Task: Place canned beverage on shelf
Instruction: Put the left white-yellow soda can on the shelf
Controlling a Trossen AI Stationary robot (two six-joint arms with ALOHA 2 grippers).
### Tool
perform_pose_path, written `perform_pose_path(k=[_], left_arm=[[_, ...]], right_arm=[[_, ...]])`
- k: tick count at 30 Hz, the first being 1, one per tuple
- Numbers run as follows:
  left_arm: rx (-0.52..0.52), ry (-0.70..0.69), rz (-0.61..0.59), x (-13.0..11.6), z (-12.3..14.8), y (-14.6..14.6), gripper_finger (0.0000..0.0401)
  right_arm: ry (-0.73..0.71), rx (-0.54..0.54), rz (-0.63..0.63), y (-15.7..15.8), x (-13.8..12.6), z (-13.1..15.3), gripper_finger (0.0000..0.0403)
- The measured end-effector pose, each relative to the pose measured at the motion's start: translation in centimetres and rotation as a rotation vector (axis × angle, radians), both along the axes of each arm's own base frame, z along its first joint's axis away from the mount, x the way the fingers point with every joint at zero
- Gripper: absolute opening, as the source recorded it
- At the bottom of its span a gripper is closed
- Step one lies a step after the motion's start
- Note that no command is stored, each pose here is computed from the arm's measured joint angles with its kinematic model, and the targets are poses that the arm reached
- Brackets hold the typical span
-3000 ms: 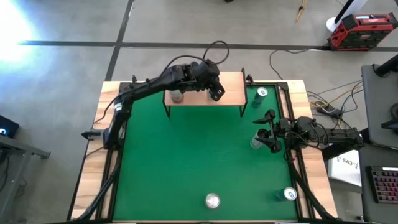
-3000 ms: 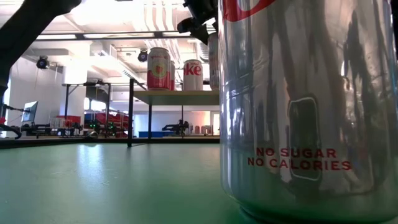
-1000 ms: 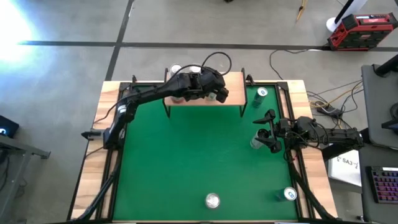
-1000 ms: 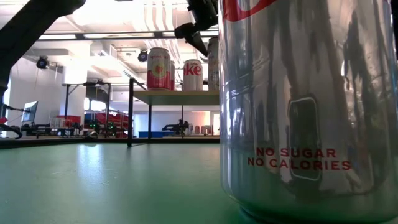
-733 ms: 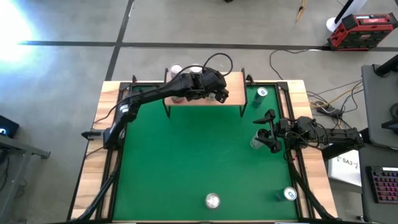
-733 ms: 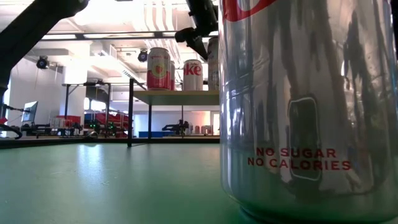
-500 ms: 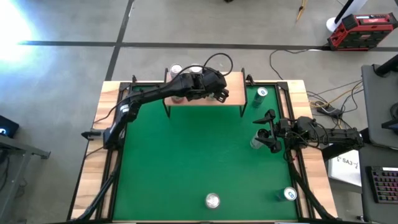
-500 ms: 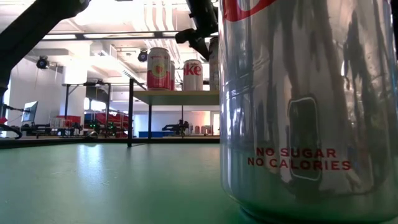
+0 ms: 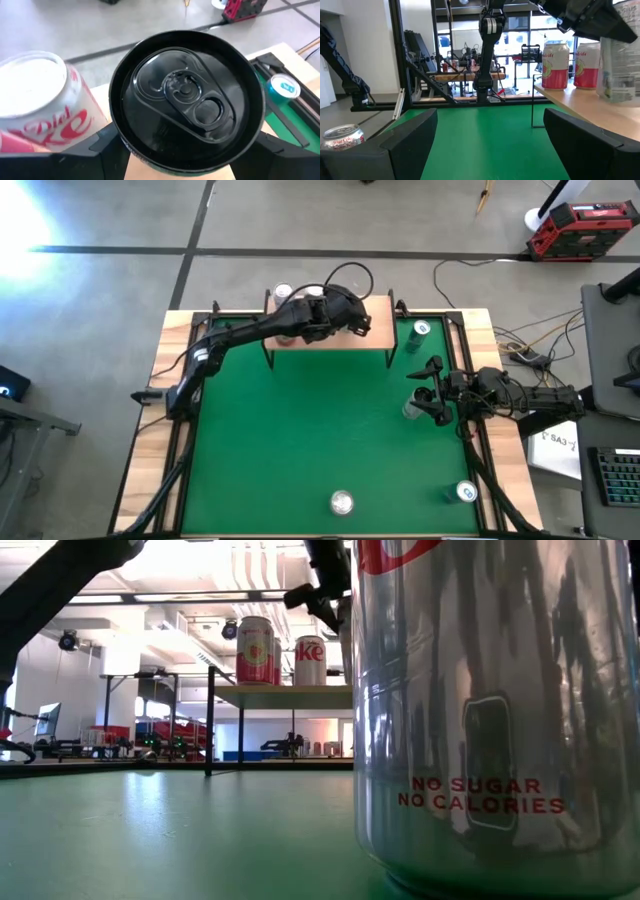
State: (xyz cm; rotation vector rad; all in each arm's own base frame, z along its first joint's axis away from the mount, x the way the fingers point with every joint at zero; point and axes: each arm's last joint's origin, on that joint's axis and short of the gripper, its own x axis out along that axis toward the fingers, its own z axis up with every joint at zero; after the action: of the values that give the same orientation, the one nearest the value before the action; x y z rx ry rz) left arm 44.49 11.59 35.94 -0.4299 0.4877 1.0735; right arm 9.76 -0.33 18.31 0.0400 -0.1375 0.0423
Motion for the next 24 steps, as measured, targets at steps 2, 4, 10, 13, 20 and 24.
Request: perform_pose_path(k=[2,4,10,13,20,24], left_arm=[[0.021,0.001,-0.015,0.1,0.2,0.1,0.0253],[0.037,0.007,-0.026,0.2,0.3,0.4,0.0253],[0.052,0.008,-0.007,-0.2,0.4,2.0,0.0254],[0.055,0.008,0.007,-0.4,0.4,2.7,0.0254],[0.052,0.019,-0.016,-0.3,0.1,3.8,0.0254],[0.048,0.031,-0.013,0.2,-0.8,4.5,0.0255]], right_arm=[[-0.001,0.0,0.0,0.0,0.0,0.0,0.0357],[0.0,0.0,0.0,0.0,0.0,0.0,0.0357],[-0.001,0.0,0.0,0.0,0.0,0.0,0.0357],[0.0,0.0,0.0,0.0,0.0,0.0,0.0357],[0.0,0.0,-0.001,0.0,0.0,0.0,0.0357],[-0.001,0.0,-0.001,0.0,0.0,0.0,0.0357]])
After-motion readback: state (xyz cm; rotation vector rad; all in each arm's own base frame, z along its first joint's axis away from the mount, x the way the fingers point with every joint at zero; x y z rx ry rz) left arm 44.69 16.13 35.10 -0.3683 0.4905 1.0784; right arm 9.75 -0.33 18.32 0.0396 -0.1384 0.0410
